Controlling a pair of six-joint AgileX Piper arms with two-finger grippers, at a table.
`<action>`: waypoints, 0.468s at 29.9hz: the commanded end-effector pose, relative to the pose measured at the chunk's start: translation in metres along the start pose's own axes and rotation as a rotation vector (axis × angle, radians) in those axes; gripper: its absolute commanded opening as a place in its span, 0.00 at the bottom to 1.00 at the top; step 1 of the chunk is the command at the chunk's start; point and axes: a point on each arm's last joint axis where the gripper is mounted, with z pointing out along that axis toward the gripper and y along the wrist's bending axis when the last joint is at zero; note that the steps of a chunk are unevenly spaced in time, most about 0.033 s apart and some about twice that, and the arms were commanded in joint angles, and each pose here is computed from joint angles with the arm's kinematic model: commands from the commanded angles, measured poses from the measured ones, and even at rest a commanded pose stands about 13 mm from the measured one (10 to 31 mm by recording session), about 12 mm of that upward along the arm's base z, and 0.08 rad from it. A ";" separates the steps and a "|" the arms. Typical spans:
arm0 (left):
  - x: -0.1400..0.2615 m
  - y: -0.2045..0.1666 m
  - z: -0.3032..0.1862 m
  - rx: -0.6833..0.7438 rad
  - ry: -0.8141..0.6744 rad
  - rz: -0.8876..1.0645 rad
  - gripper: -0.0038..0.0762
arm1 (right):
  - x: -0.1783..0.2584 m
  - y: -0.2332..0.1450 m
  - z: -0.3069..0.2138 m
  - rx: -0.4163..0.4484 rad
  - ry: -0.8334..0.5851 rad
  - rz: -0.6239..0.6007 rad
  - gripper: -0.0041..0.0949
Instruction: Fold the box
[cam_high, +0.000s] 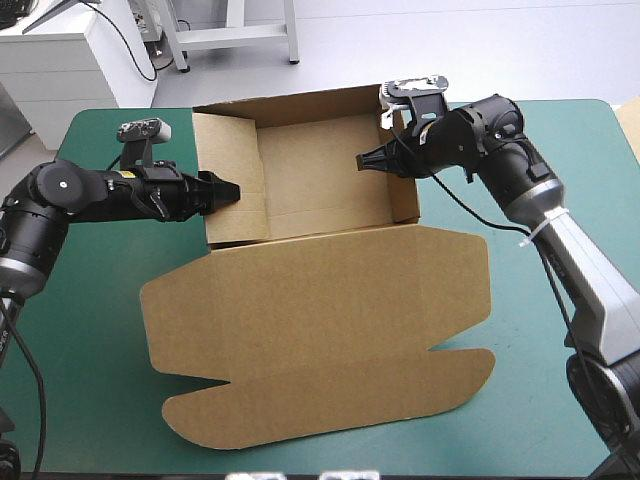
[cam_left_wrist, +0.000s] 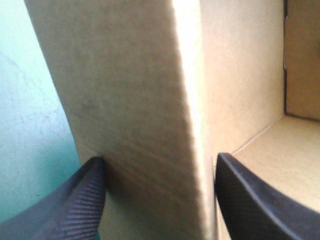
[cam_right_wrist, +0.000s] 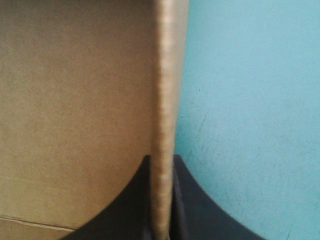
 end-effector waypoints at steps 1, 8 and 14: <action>-0.014 -0.020 -0.012 0.048 -0.153 -0.012 0.59 | -0.007 0.017 -0.033 -0.115 -0.090 0.041 0.02; -0.008 -0.023 -0.005 -0.058 -0.112 -0.003 0.26 | -0.005 0.016 -0.033 -0.113 -0.066 0.043 0.02; 0.002 -0.037 0.004 -0.124 -0.052 0.139 0.04 | -0.005 0.015 -0.033 -0.098 -0.070 0.008 0.02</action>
